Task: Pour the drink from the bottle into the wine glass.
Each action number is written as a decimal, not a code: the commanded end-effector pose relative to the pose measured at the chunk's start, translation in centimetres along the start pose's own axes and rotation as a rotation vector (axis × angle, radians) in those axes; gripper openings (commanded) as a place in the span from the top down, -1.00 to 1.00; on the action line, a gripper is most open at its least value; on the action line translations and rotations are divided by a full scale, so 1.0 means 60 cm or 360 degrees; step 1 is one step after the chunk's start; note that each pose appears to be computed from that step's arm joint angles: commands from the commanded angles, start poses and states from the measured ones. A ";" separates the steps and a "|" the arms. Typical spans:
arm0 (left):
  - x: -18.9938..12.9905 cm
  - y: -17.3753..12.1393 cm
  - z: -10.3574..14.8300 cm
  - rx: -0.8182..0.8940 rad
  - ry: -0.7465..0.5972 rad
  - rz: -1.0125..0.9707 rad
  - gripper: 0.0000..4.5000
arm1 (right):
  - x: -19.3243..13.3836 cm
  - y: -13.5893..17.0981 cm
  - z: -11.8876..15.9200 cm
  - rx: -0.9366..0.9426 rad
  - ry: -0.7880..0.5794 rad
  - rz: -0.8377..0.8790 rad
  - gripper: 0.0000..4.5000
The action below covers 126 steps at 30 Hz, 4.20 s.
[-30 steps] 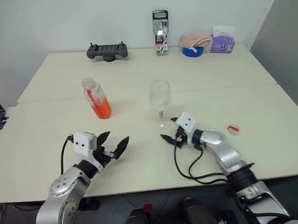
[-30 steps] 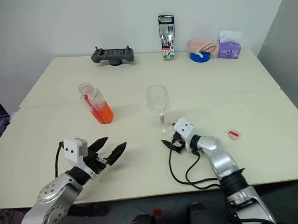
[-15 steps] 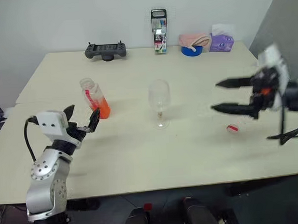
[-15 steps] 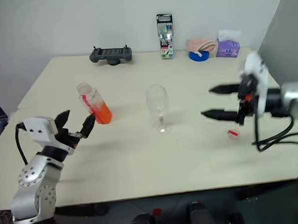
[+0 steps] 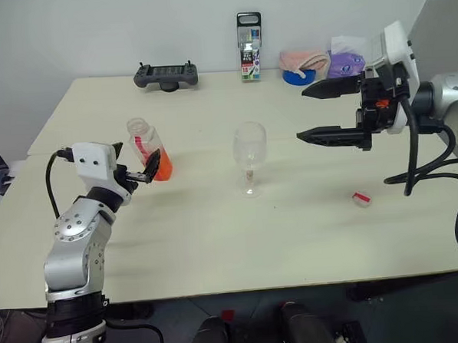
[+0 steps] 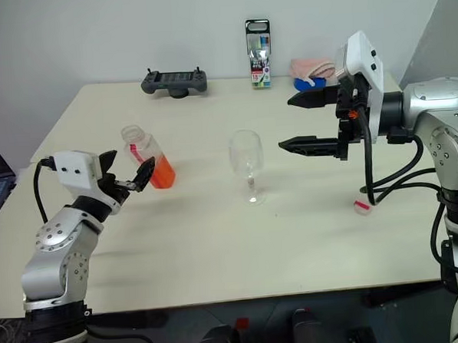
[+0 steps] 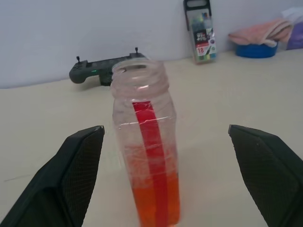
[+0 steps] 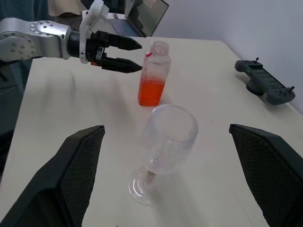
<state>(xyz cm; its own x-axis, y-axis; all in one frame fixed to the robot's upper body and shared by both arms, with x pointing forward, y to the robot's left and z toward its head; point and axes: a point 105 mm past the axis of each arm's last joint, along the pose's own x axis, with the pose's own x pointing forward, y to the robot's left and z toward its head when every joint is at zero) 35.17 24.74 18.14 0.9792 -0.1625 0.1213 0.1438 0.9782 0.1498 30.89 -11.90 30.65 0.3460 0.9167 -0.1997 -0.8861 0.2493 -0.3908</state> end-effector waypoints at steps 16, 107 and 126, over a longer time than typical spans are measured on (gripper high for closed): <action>0.088 0.016 0.029 -0.0103 -0.0169 0.0001 -1.00 | 0.011 0.012 -0.012 0.0032 0.0053 0.0039 -1.00; 0.164 -0.235 0.202 0.2018 -0.1159 -0.0823 0.04 | -0.025 0.092 -0.094 0.0326 -0.0019 -0.0747 -1.00; 0.166 -0.233 0.207 0.2190 -0.1194 -0.0797 0.04 | -0.014 0.092 -0.085 0.0282 -0.0018 -0.0704 -1.00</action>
<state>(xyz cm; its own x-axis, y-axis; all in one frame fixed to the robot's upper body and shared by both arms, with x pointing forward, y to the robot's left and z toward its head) 41.40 7.84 26.74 0.5502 -0.8306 0.0863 -0.1475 0.0050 0.9890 27.56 -13.06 22.78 0.7030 0.7069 -0.0783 -0.7029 0.6738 -0.2278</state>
